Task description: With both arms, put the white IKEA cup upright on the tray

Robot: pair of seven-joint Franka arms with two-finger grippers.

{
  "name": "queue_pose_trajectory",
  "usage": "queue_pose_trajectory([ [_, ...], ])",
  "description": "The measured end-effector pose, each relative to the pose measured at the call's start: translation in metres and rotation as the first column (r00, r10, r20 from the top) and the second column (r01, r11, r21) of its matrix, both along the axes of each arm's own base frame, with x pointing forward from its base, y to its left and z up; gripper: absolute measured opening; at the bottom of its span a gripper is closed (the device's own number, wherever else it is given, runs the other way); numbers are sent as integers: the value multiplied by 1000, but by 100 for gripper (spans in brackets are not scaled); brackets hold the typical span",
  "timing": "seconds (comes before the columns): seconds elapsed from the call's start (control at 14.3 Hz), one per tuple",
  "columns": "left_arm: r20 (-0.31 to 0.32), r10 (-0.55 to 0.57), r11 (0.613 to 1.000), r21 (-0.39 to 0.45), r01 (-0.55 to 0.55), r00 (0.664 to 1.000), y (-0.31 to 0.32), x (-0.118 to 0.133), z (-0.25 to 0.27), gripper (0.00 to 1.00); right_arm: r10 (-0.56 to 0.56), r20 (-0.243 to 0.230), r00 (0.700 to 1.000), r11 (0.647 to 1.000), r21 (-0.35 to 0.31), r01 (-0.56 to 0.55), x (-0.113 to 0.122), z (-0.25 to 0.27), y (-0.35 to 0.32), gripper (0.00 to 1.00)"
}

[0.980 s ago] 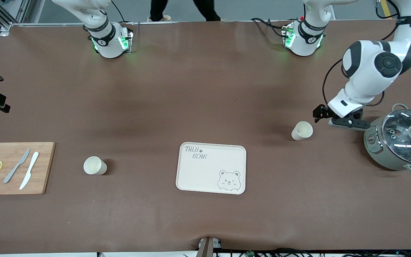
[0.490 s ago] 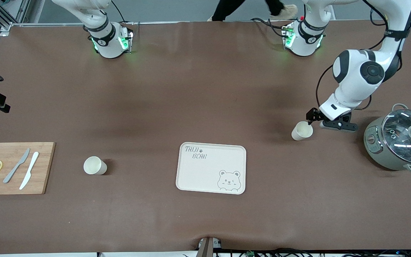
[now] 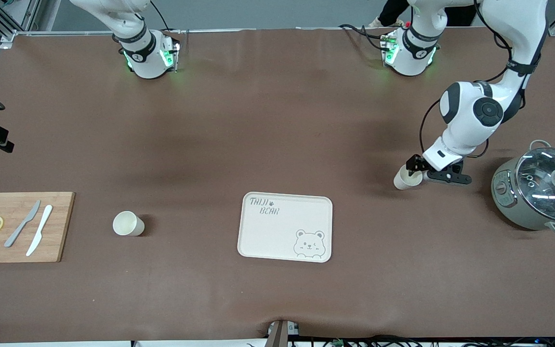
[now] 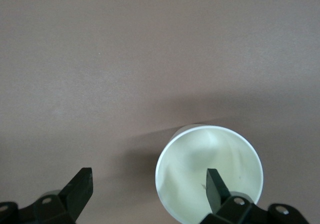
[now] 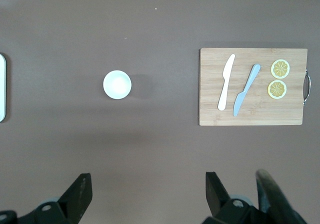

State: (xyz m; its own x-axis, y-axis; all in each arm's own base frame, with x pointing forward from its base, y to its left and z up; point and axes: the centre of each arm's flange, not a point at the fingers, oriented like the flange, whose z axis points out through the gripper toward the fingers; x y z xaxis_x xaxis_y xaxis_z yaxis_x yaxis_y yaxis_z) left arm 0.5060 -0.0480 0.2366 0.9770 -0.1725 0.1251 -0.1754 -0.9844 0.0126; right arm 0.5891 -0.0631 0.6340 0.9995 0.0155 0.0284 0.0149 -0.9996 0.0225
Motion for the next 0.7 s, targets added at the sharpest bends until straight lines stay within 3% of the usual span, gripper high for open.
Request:
queue_pose_trajectory([
  [0.28,-7,1,1000,-5,-1,1000,0,-1,-18,100,6,-29,1000,1000,5,-6,11,-20,2,100],
  [0.7,-32,0,1000,-7,0,999,0,-4,-32,100,15,-23,1000,1000,6,-15,17,-26,6,100],
])
